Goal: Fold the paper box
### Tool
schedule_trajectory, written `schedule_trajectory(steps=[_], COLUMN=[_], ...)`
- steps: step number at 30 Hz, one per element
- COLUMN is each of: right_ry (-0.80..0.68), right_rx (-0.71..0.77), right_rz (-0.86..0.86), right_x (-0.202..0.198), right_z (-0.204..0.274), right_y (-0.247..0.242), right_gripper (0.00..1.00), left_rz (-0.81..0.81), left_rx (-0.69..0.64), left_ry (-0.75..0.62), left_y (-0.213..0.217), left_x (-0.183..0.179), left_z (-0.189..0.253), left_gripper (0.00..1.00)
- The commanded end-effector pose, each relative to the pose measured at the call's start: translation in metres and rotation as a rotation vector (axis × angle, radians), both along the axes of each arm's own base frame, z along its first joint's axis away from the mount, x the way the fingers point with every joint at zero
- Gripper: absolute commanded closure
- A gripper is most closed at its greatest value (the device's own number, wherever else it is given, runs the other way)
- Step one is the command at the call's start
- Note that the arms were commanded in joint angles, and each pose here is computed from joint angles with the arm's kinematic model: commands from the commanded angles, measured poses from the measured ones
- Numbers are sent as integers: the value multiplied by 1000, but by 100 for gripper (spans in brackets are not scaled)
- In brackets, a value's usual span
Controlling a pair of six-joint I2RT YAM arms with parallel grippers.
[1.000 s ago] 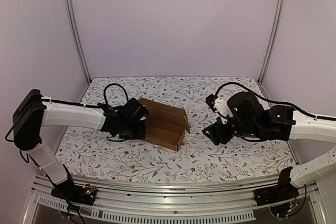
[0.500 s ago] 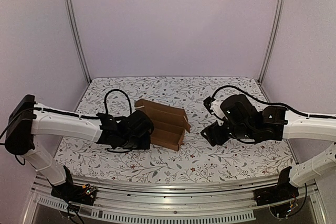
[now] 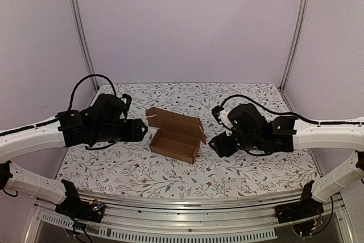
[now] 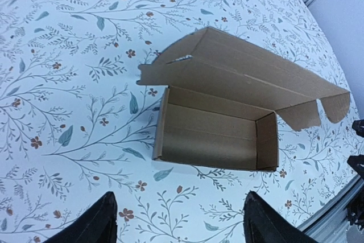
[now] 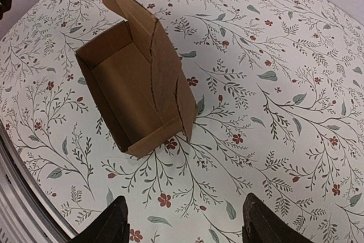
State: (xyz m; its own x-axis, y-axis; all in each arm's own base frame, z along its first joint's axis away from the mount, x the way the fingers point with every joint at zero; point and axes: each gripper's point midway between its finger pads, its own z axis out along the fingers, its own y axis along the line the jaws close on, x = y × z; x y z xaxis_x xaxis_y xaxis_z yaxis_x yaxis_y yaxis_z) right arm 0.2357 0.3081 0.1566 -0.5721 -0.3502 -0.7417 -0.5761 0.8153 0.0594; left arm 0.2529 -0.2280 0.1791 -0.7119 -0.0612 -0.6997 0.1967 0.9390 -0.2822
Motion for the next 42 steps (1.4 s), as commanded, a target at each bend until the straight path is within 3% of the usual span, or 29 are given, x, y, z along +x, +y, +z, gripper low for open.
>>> schedule_trajectory(steps=[1,6,11,25,28,36,40,42], right_ry=[-6,19,42,62,66,68,46,37], right_rx=[70,78,82,87,85,84,66,69], right_rz=[16,34,53,46,52,41,-16,-46], right_x=[15,26,30,35,34,27,27,29], right_z=[12,3,-8,-15,-16,-18,-21,-20], right_y=[21,32,41,37,36,23,3,-6], right_gripper=[34,42,43,43,43,52,62,74], left_rz=[-89,-87,-86,1,17,114,139,123], left_rx=[17,-7,-39,-36,-50,-63,-79,-91], left_ry=[73,82,108,110,115,135,146,144], left_y=[19,26,27,36,40,56,57,51], left_x=[2,14,31,91,104,144,162,171], left_z=[-18,-21,-33,-65,-69,-76,-77,-75], left_gripper=[24,19,18,25,29,57,68,73])
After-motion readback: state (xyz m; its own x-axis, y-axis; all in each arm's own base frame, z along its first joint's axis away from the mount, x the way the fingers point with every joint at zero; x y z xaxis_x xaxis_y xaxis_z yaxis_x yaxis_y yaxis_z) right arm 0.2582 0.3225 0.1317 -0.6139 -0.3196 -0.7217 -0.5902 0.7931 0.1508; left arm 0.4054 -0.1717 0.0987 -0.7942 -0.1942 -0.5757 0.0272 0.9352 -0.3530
